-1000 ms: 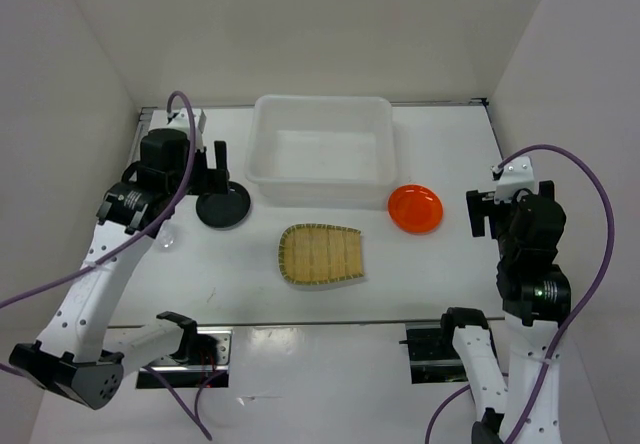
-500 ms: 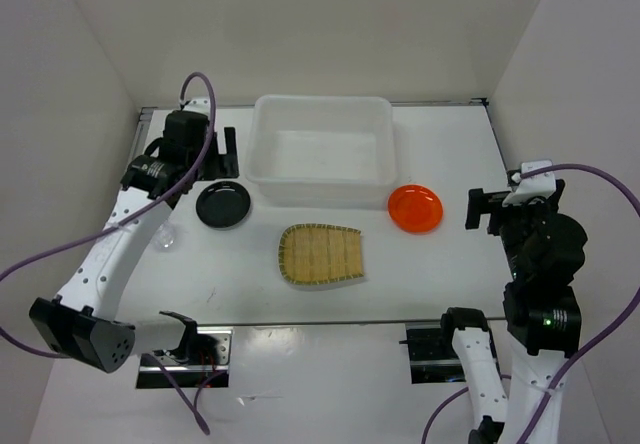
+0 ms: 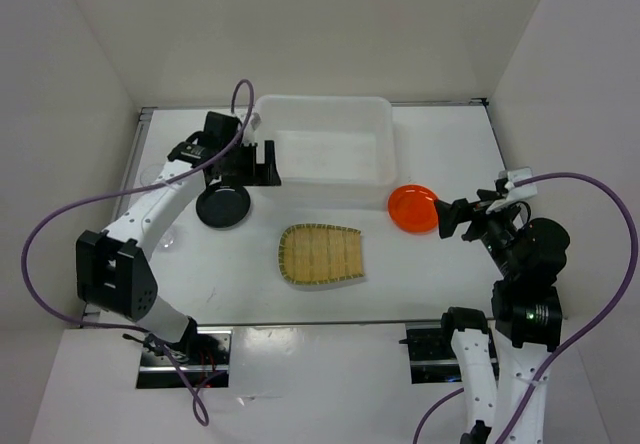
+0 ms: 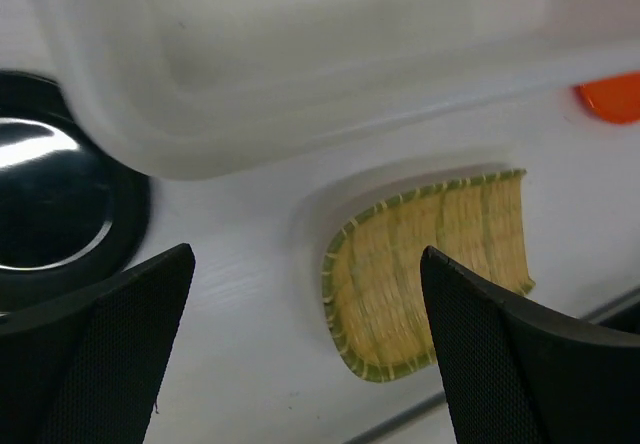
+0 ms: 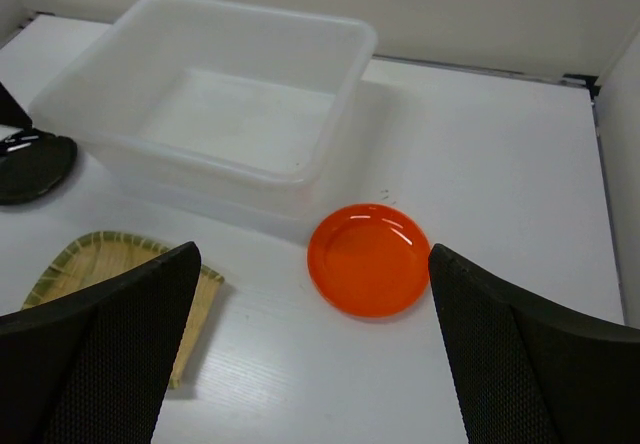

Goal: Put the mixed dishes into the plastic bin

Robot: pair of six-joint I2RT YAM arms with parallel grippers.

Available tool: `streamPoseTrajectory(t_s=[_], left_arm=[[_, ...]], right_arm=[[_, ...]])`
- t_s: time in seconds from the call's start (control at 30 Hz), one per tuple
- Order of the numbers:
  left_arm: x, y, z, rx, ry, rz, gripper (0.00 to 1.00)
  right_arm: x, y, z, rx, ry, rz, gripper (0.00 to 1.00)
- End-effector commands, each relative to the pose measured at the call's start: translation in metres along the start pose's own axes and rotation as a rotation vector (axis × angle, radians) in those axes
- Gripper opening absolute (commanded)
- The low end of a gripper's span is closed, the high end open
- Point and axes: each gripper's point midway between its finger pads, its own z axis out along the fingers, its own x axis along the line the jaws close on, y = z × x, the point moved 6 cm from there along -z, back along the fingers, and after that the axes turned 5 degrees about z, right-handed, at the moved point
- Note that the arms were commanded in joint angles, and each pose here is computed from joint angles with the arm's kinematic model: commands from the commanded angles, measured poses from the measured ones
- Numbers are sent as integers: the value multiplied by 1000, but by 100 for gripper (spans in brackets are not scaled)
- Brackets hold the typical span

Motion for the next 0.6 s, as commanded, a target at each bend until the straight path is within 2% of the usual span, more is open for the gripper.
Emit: streamPoseTrajectory(t_s=[0.0, 0.1, 0.23, 0.33, 0.47, 0.57], left_arm=[[-22, -30, 13, 110, -238, -68, 100], [-31, -52, 18, 166, -260, -65, 100], [-34, -68, 20, 183, -268, -54, 100], [-34, -99, 30, 244, -277, -70, 100], [-44, -125, 36, 264, -338, -85, 100], [-45, -141, 44, 295, -310, -66, 100]], right_arm=[[-5, 6, 15, -62, 5, 10, 99], [-8, 3, 19, -52, -5, 15, 99], [-12, -5, 23, -28, -17, 17, 99], [-14, -7, 27, -8, -18, 25, 99], [-14, -9, 29, 1, -10, 20, 99], [-14, -9, 29, 1, -10, 20, 99]])
